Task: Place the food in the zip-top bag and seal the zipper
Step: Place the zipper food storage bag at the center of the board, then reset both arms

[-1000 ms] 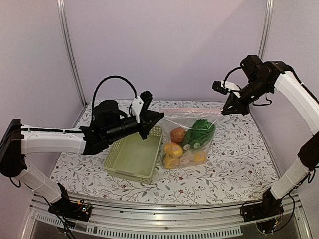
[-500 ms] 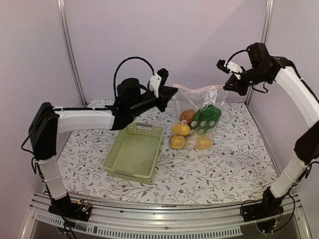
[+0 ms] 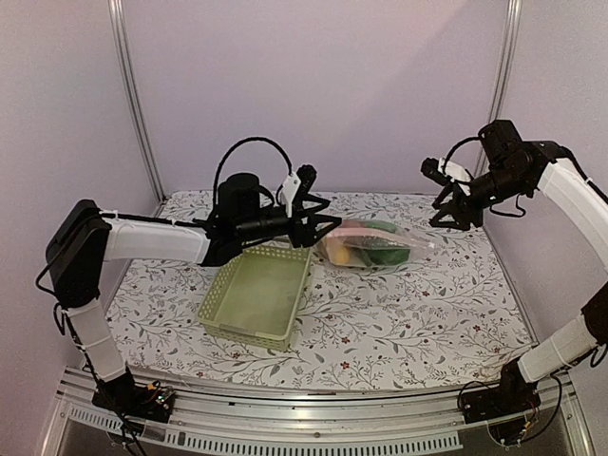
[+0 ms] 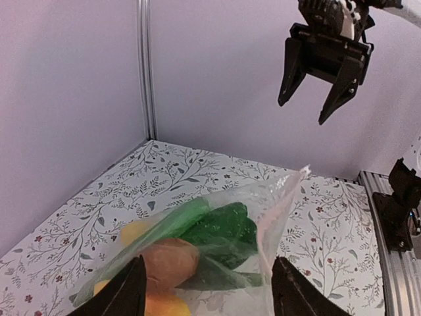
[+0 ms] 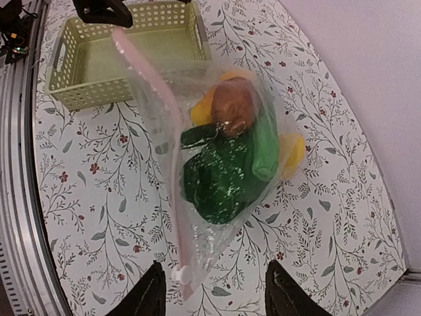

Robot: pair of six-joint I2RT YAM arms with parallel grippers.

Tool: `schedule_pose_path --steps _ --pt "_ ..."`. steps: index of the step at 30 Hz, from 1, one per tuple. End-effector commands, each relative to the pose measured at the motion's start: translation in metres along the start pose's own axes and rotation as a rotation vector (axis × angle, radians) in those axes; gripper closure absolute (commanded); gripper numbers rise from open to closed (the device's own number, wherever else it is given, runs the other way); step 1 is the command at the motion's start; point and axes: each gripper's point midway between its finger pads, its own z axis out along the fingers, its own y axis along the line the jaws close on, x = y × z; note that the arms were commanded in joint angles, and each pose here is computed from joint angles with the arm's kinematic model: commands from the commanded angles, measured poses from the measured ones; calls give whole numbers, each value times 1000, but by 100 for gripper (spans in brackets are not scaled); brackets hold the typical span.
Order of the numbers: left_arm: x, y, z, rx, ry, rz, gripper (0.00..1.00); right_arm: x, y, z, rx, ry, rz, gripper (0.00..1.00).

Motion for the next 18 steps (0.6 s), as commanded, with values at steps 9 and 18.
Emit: schedule_pose_path --steps 9,18 --pt "-49 41 -90 -567 224 -132 0 -44 -36 -71 422 -320 212 1" --pt "-29 67 -171 -877 281 -174 0 -32 -73 -71 618 -490 467 2"
